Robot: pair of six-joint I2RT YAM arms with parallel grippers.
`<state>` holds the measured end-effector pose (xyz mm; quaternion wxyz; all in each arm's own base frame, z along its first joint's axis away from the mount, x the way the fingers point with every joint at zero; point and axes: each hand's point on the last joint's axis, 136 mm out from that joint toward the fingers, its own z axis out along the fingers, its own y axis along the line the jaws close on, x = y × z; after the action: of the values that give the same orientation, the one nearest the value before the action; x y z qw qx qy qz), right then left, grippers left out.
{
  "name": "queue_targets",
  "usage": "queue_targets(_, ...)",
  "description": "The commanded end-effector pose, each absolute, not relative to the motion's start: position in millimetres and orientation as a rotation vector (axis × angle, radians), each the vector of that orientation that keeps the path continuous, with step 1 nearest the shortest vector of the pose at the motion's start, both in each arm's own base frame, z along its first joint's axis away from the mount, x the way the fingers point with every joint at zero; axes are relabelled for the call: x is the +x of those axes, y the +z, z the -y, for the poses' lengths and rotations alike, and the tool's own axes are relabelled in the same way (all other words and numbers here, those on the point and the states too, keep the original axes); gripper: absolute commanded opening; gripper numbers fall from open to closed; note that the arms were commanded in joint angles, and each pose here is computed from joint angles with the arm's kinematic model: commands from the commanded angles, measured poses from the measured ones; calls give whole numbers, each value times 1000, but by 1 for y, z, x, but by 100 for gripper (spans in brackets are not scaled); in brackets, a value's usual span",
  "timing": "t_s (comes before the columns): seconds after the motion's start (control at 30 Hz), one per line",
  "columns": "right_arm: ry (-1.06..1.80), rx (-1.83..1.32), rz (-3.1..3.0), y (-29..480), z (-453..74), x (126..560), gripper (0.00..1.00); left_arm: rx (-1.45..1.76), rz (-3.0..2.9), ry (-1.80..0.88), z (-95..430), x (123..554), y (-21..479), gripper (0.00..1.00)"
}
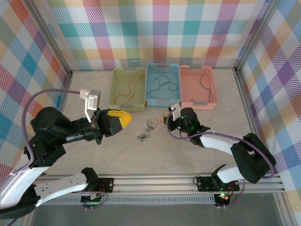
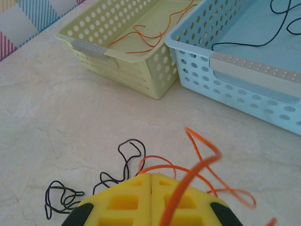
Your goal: Untangle the cables
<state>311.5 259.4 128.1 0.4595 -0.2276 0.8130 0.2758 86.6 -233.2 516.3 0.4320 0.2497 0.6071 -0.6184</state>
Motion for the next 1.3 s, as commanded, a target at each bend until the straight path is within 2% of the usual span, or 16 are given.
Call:
queue_targets(0.0,683,-527,-1992,137,-259,318,0,569,-1686,-1425,245,111,470,0)
queue_targets(0.1,695,-533,-1969,140,-259,315,0,457,-1875,-1253,252,145,404,2)
queue_targets(0.27,792,-604,-1873,157,-268,299,0,422,-2125,-983,266,184,296,23)
queue_targets(0.4,890,-695,-1780,172,-276,280,0,433,-2229,-872,278,201,240,26)
queue_targets(0.63,1012,-910,-1616,199,-286,239,0,422,-2290,-792,275,219,208,42)
queue_targets(0.77,1036,-978,-1526,215,-285,222,0,448,-2306,-798,274,219,199,60)
queue_targets(0.83,1057,-1005,-1500,219,-285,215,0,491,-2309,-848,282,214,195,65)
queue_targets(1.0,1067,-1014,-1480,225,-284,210,0,570,-2279,-927,293,206,194,70)
queue_targets(1.27,1093,-970,-1459,244,-281,206,0,568,-2288,-869,283,206,176,71)
